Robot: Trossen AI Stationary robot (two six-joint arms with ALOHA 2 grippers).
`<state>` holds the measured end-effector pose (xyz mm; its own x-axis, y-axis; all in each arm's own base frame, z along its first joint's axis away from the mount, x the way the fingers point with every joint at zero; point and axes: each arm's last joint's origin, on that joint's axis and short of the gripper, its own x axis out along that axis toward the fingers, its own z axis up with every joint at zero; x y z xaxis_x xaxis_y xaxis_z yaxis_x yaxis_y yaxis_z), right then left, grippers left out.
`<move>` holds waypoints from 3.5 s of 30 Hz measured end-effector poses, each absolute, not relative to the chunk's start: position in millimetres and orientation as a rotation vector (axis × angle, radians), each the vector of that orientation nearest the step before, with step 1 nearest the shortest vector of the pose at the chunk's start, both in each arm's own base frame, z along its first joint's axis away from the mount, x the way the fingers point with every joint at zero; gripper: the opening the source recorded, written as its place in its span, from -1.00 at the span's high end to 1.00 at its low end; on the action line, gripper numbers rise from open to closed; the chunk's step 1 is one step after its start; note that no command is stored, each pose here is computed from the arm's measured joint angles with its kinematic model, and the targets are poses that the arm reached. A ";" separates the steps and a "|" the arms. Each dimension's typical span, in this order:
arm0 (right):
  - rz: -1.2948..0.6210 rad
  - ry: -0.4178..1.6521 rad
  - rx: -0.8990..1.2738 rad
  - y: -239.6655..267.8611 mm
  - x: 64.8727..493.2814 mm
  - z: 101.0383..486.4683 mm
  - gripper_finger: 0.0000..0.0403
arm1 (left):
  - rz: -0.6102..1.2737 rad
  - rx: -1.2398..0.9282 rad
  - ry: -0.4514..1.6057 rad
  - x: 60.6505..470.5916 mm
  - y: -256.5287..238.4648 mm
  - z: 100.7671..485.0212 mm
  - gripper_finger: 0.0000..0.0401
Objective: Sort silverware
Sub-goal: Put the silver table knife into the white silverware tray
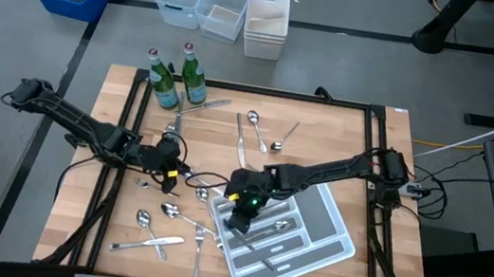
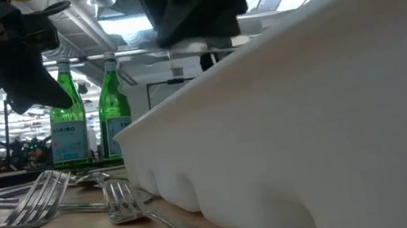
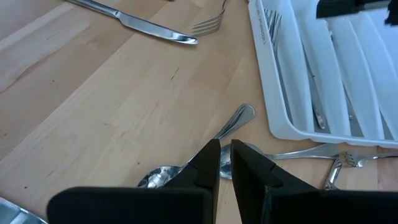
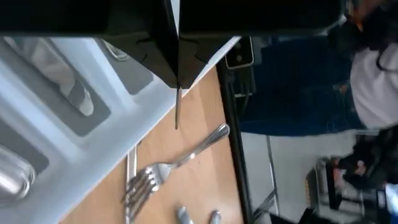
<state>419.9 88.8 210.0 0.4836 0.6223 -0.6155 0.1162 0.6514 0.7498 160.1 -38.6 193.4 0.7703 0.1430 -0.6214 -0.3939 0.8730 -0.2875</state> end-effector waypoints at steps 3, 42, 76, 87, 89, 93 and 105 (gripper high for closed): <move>0.398 1.039 0.770 83.3 415.7 216.6 1.00 | 0.304 -0.434 0.626 160.2 -38.6 193.5 0.86; 0.562 1.084 0.214 48.2 406.1 256.8 1.00 | 0.386 -0.582 0.577 160.6 -37.6 194.3 0.86; 0.597 1.141 -0.060 68.3 421.7 241.7 1.00 | 0.405 -0.581 0.566 160.5 -37.1 194.3 0.86; 0.634 1.196 -0.089 85.0 435.0 193.2 1.00 | 0.402 -0.574 0.568 160.5 -37.1 194.4 0.86; 0.645 1.202 -0.086 88.1 437.4 185.0 1.00 | 0.400 -0.568 0.569 160.5 -37.1 194.4 0.86; 0.670 1.202 -0.081 94.1 440.8 172.9 0.99 | 0.400 -0.568 0.569 160.5 -37.1 194.4 0.86; 0.628 1.195 -0.121 95.0 443.1 169.6 0.77 | 0.399 -0.567 0.569 160.5 -37.1 194.4 0.86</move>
